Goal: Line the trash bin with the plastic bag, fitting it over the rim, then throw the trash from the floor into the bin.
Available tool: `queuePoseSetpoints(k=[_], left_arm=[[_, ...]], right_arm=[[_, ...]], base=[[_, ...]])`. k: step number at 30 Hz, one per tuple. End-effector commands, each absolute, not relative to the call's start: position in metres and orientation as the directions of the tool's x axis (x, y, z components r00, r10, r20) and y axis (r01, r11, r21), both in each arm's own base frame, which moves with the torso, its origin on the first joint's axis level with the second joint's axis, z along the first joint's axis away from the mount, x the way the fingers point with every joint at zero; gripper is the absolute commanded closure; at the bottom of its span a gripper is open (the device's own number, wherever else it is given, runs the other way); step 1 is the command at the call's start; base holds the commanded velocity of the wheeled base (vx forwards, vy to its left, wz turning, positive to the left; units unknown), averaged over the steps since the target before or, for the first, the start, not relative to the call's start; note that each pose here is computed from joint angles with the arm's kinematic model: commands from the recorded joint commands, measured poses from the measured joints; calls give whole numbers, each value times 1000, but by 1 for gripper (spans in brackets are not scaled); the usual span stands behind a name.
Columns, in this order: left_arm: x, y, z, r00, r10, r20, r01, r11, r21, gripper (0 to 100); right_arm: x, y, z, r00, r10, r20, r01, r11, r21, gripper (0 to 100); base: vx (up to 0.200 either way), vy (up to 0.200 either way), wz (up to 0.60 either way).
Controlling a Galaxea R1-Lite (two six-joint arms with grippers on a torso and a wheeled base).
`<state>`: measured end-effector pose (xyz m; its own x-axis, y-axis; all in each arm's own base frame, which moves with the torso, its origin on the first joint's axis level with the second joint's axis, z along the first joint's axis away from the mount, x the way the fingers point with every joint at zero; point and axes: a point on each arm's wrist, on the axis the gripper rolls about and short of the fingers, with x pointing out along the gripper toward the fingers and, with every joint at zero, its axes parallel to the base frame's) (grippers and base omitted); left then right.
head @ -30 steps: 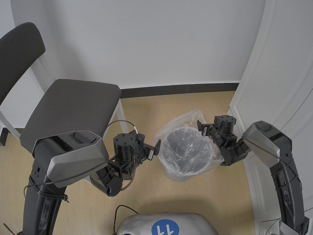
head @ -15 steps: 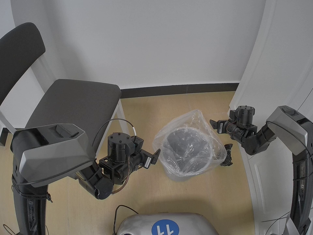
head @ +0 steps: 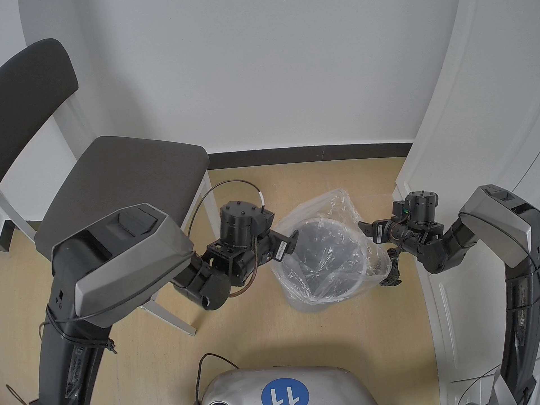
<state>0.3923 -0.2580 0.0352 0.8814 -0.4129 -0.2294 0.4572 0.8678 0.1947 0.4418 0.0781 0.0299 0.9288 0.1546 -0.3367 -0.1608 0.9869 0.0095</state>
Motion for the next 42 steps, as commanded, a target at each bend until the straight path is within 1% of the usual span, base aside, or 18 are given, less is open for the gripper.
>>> queuePoseSetpoints(k=[1,6,11,14,17,21,24,26,31,34,36,42], left_arm=[[433,-281,3,876,-387,-288,451,869,203,0],[454,-291,-10,871,-373,-320,450,868,212,0],[469,-295,-10,871,-353,-342,438,872,218,0],[470,-291,-21,858,-338,-387,443,868,225,0],[471,-289,-25,855,-331,-398,441,868,226,0],[477,-282,-20,874,-326,-361,418,883,214,0],[482,-280,-8,904,-336,-263,389,903,184,0],[484,-279,-3,914,-337,-226,377,911,168,0],[489,-270,-2,923,-321,-210,358,919,165,0],[492,-266,-8,926,-313,-213,349,923,164,0],[493,-264,-21,926,-306,-220,345,924,167,0],[493,-263,-33,941,-283,-184,315,933,173,0]], right_arm=[[437,84,17,908,187,-374,-195,981,17,0],[446,85,2,905,182,-384,-191,982,17,0],[451,82,-10,903,172,-394,-180,984,16,0],[455,80,-13,905,165,-391,-173,985,15,0],[461,78,-18,911,154,-383,-161,987,14,0],[470,76,-23,922,142,-361,-146,989,18,0],[471,73,-17,928,139,-346,-137,990,29,0],[471,73,-12,934,141,-327,-133,990,47,0],[473,69,-8,940,136,-312,-125,991,56,0],[475,67,-8,944,133,-303,-121,991,58,0],[478,66,-9,951,131,-280,-119,991,58,0],[487,65,-16,961,127,-246,-115,991,64,0]], base=[[0,0,0],[0,0,0],[0,0,0],[0,0,0],[0,0,0],[0,0,0],[0,0,0],[0,0,0],[0,0,0],[0,0,0],[0,0,0],[0,0,0]])
